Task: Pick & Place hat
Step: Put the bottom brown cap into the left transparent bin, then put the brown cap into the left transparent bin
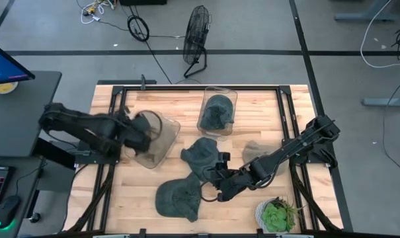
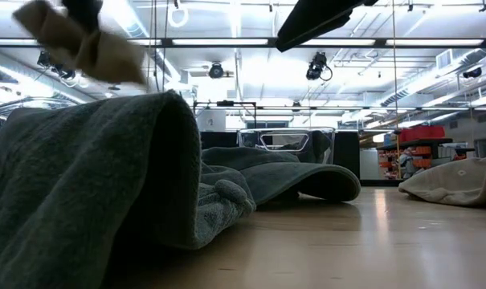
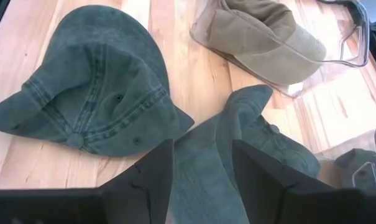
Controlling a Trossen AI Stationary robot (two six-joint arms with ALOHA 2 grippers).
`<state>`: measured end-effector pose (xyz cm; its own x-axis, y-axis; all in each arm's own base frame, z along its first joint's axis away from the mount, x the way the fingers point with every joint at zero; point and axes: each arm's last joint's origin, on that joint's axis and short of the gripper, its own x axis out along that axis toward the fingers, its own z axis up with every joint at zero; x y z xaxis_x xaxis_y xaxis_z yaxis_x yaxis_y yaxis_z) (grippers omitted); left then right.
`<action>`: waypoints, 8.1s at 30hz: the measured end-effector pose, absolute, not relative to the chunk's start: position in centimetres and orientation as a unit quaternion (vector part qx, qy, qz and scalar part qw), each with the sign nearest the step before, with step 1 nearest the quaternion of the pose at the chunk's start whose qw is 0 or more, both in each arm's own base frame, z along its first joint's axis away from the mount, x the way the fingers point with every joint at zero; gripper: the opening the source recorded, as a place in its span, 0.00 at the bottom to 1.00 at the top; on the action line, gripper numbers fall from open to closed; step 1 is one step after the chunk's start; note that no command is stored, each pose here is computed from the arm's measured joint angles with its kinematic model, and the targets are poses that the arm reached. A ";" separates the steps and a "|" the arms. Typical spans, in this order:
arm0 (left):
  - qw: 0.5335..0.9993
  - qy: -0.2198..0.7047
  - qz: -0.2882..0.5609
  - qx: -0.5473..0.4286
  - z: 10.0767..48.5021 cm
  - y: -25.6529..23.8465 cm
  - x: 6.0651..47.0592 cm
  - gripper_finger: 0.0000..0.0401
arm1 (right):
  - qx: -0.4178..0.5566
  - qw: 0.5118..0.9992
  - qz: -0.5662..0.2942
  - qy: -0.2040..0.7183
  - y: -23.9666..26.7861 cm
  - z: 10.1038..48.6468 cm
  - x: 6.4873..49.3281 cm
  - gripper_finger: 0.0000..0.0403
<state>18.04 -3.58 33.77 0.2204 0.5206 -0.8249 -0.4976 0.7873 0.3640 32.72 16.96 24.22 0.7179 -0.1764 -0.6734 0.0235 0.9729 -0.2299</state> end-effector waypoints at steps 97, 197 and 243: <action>0.884 0.395 0.198 -0.151 26.3 -5.7 25.5 0.46 | 0.114 0.567 -0.351 0.736 6.4 15.2 21.7 0.04; 0.875 0.436 0.207 -0.029 30.2 -4.7 17.9 0.02 | -0.143 0.904 -0.127 0.383 19.9 20.1 32.2 0.52; 0.809 0.541 0.229 -0.024 22.3 -3.2 15.9 0.34 | -0.138 0.899 -0.142 0.391 18.5 20.1 32.9 0.52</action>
